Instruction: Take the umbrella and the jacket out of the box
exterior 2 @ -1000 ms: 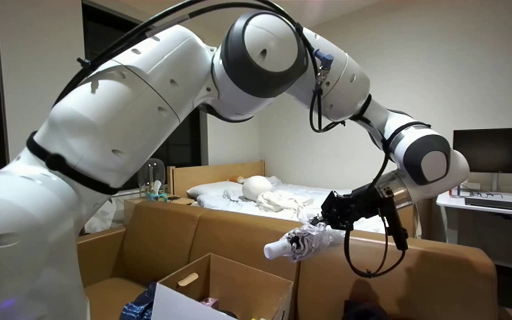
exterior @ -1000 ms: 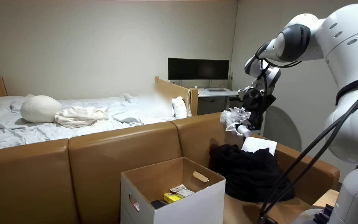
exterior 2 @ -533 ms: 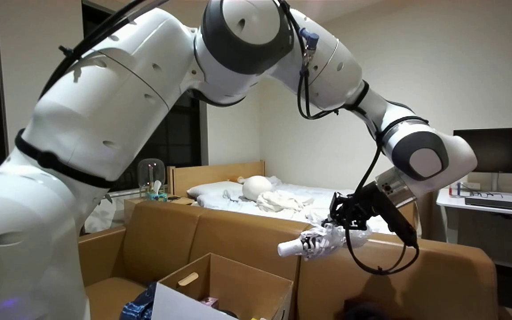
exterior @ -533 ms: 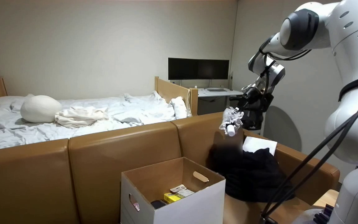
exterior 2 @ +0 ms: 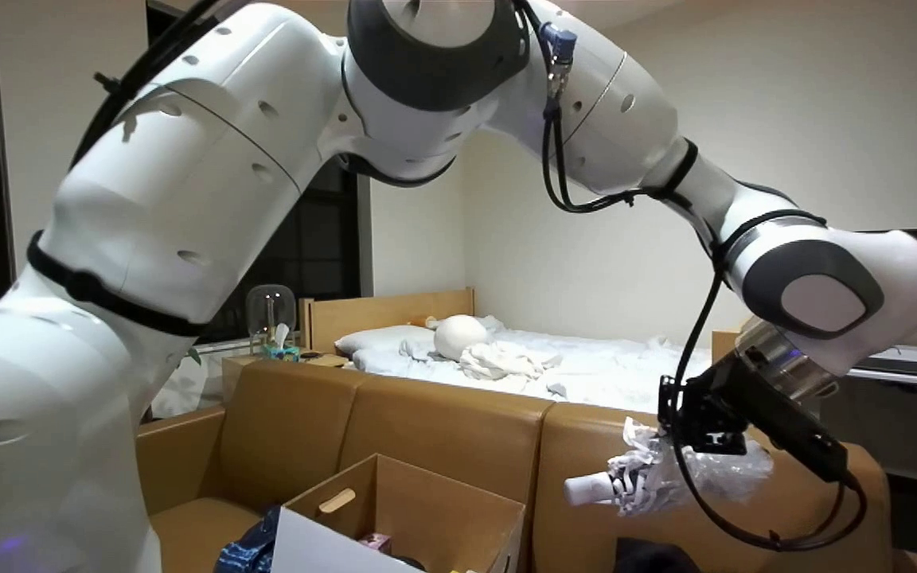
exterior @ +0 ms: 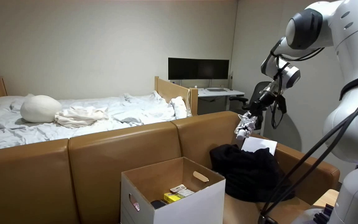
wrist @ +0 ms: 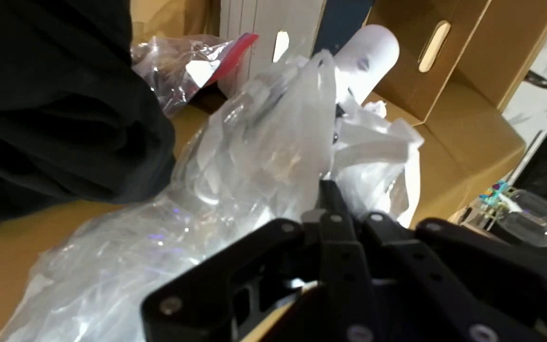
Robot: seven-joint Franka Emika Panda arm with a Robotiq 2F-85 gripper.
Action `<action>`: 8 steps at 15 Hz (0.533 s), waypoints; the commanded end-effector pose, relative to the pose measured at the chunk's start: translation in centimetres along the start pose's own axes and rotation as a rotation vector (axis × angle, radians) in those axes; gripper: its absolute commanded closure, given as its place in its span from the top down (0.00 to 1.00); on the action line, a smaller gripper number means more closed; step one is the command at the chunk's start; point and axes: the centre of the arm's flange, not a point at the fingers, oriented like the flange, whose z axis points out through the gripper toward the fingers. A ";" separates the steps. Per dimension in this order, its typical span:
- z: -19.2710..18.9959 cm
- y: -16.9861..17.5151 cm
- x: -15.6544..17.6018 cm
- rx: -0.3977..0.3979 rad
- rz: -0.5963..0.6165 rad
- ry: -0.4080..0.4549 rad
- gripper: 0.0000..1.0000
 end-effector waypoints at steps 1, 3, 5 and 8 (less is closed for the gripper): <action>-2.9 -0.2 -1.3 -0.066 0.162 0.090 0.00; -3.9 0.6 -1.7 -0.101 0.252 0.120 0.00; -4.1 0.4 -1.4 -0.134 0.340 0.158 0.29; -4.4 -0.1 -0.3 -0.167 0.464 0.236 0.46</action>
